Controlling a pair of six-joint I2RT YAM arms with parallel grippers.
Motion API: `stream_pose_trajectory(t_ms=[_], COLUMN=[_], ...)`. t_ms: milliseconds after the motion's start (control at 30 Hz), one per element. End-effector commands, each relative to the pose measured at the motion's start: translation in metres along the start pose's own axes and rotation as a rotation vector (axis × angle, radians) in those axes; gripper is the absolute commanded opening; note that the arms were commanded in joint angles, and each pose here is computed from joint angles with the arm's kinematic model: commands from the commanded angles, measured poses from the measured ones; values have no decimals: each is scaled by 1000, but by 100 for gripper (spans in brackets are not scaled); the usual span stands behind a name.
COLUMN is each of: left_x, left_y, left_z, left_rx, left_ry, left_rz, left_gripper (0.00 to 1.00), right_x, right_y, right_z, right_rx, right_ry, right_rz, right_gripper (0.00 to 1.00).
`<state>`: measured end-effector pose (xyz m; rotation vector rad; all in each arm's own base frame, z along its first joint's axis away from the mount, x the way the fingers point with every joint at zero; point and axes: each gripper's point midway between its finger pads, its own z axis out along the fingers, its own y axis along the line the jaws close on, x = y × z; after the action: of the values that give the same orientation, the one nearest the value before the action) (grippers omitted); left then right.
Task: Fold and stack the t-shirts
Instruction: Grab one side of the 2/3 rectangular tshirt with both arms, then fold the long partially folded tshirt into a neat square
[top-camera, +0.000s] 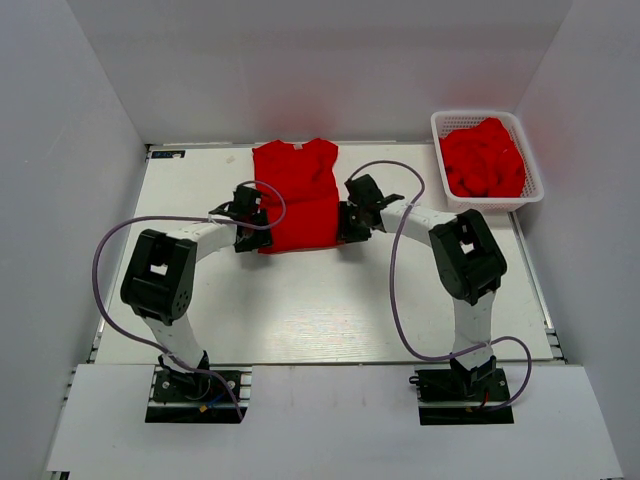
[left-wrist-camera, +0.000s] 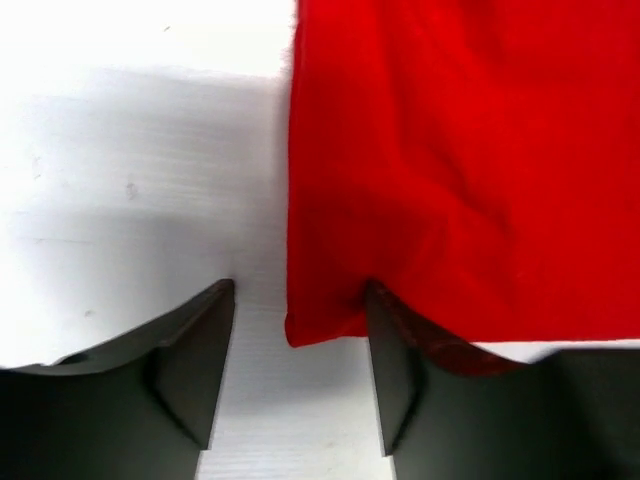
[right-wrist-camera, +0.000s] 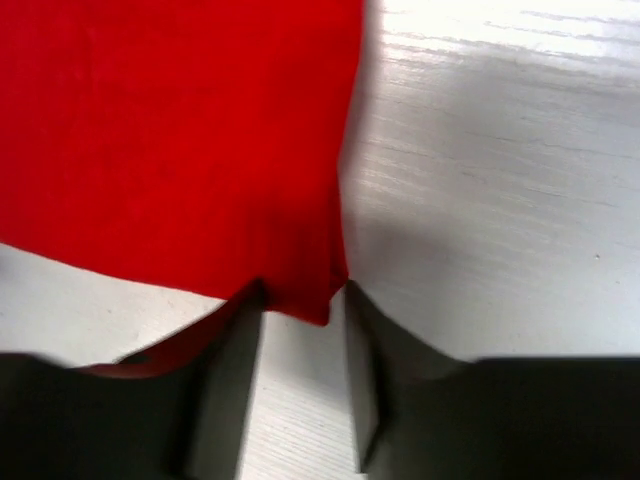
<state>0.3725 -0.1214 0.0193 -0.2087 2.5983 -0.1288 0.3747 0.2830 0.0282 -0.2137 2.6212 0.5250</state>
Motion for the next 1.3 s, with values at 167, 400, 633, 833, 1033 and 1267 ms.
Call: stream_pose_trajectory(t_ms=[167, 400, 633, 833, 1033, 1267], left_x=[37, 44, 71, 106, 68, 7], left_y=[-14, -15, -12, -18, -24, -27], left_z=[9, -25, -77, -118, -174, -188], left_rx=[86, 120, 152, 231, 276, 184], left_ry=[86, 40, 62, 147, -3, -147], left_rz=[22, -4, -1, 21, -15, -28], left_gripper=[28, 0, 0, 0, 0, 0], right_x=[3, 13, 69, 111, 81, 25], right_y=[-1, -5, -5, 0, 17, 20], right_z=[5, -23, -75, -124, -168, -182], right_rx=[24, 31, 0, -28, -74, -3], right_ry=[3, -17, 59, 126, -27, -193], right_rz=[40, 20, -32, -62, -76, -76], right_gripper=[6, 0, 0, 0, 0, 0])
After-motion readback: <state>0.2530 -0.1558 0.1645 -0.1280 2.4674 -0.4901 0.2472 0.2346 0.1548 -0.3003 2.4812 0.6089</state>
